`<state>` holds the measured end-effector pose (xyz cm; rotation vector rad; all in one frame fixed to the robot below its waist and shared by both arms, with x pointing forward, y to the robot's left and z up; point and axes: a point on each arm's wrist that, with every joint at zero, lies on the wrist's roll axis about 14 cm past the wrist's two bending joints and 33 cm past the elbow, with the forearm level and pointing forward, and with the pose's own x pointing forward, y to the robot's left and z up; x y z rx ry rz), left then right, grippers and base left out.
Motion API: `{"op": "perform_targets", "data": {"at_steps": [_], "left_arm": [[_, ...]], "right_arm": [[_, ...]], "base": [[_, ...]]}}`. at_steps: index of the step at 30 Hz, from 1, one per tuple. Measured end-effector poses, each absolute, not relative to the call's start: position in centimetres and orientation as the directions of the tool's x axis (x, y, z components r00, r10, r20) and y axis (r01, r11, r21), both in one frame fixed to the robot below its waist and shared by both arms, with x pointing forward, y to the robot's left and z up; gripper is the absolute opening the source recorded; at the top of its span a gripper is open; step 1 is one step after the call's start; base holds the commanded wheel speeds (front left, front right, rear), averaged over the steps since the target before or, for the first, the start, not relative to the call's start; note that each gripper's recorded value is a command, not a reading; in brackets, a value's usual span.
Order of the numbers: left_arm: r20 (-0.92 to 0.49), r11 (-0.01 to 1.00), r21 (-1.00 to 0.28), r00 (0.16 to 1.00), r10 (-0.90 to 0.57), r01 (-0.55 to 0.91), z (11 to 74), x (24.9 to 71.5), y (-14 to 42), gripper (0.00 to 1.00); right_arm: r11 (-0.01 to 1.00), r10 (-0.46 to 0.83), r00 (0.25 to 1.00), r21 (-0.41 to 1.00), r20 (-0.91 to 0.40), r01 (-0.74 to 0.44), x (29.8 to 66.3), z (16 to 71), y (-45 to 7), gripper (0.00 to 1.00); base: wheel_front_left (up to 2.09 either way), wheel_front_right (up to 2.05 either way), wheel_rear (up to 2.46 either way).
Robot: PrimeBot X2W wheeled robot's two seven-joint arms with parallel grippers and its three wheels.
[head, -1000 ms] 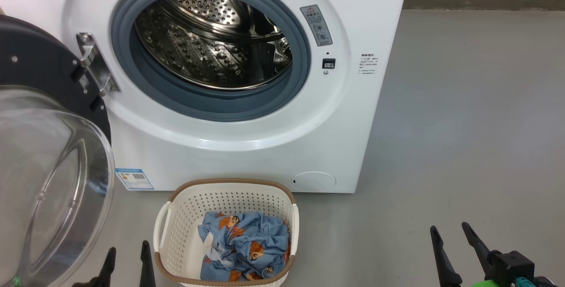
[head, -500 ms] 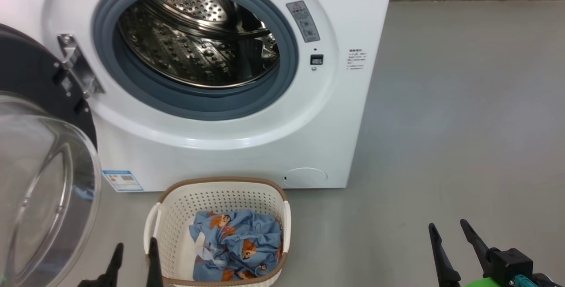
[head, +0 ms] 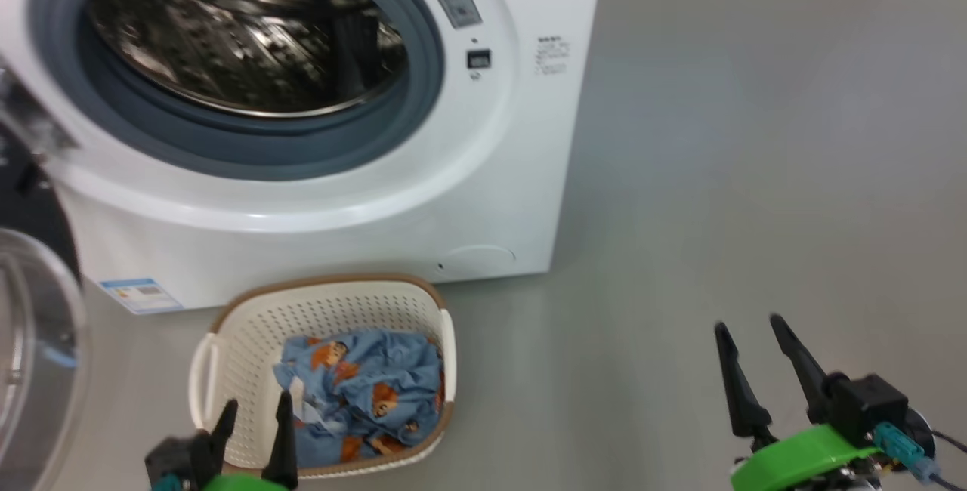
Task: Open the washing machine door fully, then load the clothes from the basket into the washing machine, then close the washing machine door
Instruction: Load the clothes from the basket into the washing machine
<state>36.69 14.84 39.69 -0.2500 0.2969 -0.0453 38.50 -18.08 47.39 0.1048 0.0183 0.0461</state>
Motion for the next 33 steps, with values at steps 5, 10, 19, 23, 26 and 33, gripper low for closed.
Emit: {"op": "perform_targets", "data": {"at_steps": [5, 10, 19, 23, 26, 33], "left_arm": [[-0.356, 0.964, -0.261, 0.924, -0.140, 0.046, 37.6, 39.1, 13.4, 1.00], [-0.495, 0.958, -0.284, 0.849, -0.183, 0.041, 33.6, 40.2, 12.6, 1.00], [-0.674, 0.952, -0.297, 0.691, -0.261, 0.070, 27.0, 42.9, 10.7, 1.00], [-0.733, 0.953, -0.297, 0.624, -0.270, 0.064, 24.3, 43.5, 10.4, 1.00], [-0.761, 0.954, -0.295, 0.590, -0.268, 0.052, 22.5, 44.2, 10.6, 1.00], [-0.814, 0.959, -0.281, 0.522, -0.254, 0.028, 18.5, 45.3, 10.7, 1.00]], "right_arm": [[0.993, 0.040, 0.999, 0.115, 0.002, -0.040, 40.0, 47.8, -18.3, 1.00], [0.993, 0.020, 1.000, 0.121, 0.002, -0.020, 41.2, 47.5, -19.1, 1.00], [0.992, -0.026, 1.000, 0.123, -0.017, 0.027, 43.4, 46.1, -20.9, 1.00], [0.993, -0.039, 0.999, 0.111, -0.028, 0.042, 44.4, 45.4, -21.6, 1.00], [0.994, -0.045, 0.998, 0.100, -0.042, 0.049, 45.0, 44.6, -22.0, 1.00], [0.993, -0.056, 0.994, 0.097, -0.090, 0.065, 45.8, 42.2, -22.5, 1.00]], "base": [[0.00, 0.00, 0.00], [0.00, 0.00, 0.00], [0.00, 0.00, 0.00], [0.00, 0.00, 0.00], [0.00, 0.00, 0.00], [0.00, 0.00, 0.00]]}}
